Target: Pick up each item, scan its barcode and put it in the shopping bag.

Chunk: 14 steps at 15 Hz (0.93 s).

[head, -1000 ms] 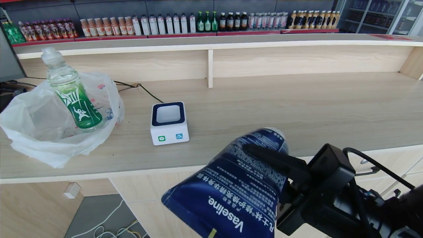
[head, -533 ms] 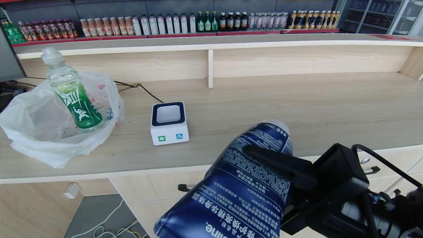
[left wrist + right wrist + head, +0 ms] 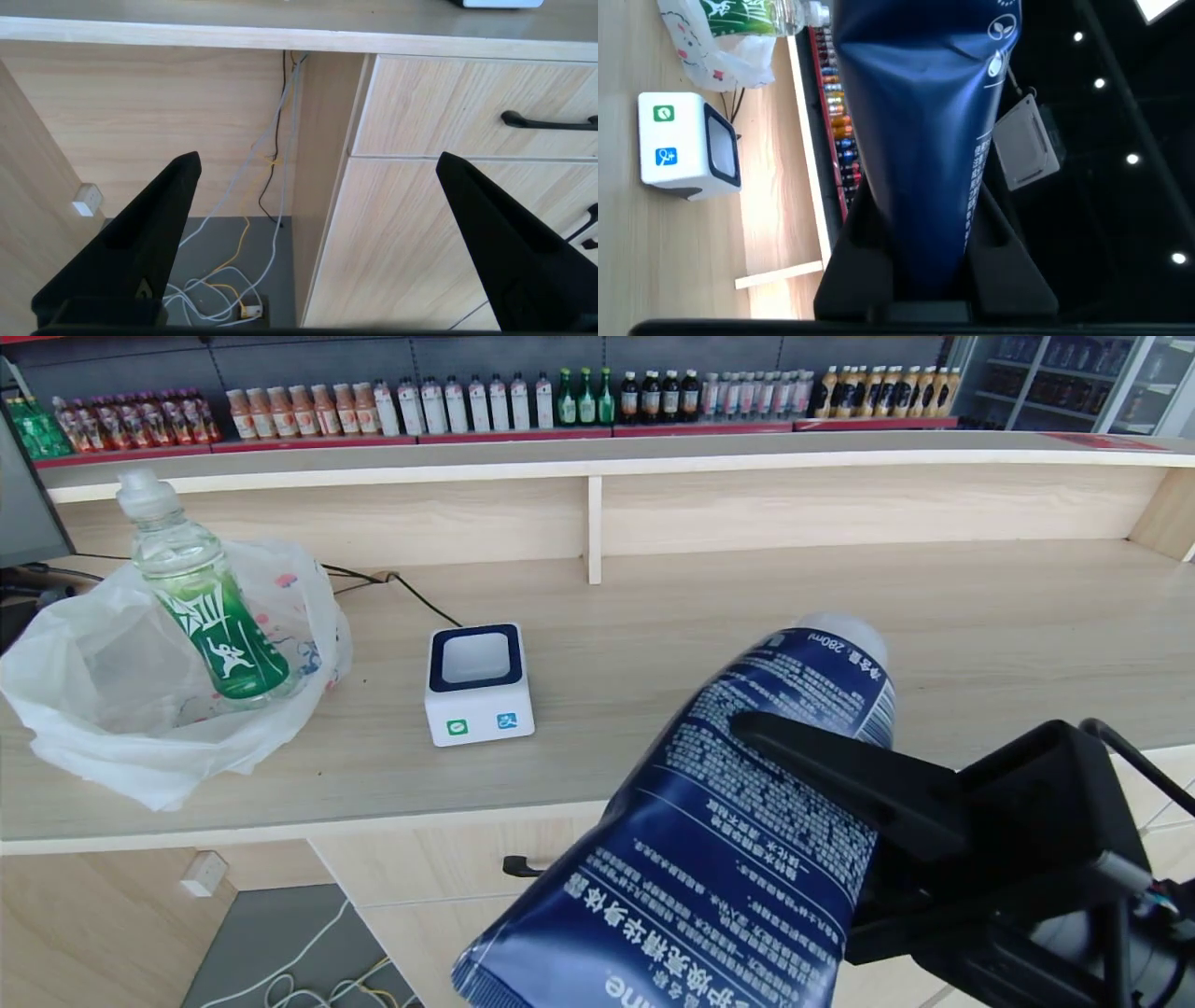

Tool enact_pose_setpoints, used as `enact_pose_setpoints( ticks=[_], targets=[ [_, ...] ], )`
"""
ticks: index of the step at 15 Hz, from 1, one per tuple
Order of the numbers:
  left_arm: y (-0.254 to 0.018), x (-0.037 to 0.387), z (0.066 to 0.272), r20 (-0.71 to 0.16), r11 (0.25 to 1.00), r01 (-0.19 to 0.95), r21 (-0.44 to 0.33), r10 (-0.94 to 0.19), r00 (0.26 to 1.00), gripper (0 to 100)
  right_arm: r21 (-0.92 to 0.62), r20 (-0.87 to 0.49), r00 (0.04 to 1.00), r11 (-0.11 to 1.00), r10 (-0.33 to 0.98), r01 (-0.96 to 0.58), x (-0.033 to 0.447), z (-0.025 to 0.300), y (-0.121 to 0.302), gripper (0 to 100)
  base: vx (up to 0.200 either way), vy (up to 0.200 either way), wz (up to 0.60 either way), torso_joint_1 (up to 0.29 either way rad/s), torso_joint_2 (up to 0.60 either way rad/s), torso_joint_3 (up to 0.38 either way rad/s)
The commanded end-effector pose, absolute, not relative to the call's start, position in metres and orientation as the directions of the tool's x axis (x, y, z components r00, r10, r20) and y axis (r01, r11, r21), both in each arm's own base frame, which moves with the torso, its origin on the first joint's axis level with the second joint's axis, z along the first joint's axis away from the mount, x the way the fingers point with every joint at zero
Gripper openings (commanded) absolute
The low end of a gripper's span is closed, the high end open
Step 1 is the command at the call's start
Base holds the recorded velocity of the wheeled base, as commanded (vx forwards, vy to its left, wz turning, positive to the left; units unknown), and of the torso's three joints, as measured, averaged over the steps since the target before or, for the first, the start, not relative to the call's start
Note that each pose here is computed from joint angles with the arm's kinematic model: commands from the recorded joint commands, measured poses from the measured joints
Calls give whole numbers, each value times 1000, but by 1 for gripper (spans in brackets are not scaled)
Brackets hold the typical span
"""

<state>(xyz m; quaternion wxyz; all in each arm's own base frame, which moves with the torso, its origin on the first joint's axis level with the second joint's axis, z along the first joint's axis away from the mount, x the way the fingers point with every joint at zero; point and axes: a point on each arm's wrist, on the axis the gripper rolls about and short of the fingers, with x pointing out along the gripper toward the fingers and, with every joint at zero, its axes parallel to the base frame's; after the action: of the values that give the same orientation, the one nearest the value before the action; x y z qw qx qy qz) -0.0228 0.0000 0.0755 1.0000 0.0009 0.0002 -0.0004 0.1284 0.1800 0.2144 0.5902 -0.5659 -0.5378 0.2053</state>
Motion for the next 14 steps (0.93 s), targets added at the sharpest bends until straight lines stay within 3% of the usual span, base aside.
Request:
enact_pose_setpoints(
  ticks=[1, 14],
  targets=[
    [0, -23, 75, 0, 1000, 0, 2, 0, 1000, 100, -880, 412, 328, 279, 850, 383, 124, 217, 177, 0, 0, 0, 0, 0, 0, 0],
    [0, -23, 75, 0, 1000, 0, 2, 0, 1000, 100, -871, 397, 280, 263, 874, 414, 113, 213, 184, 0, 0, 0, 0, 0, 0, 0]
  ],
)
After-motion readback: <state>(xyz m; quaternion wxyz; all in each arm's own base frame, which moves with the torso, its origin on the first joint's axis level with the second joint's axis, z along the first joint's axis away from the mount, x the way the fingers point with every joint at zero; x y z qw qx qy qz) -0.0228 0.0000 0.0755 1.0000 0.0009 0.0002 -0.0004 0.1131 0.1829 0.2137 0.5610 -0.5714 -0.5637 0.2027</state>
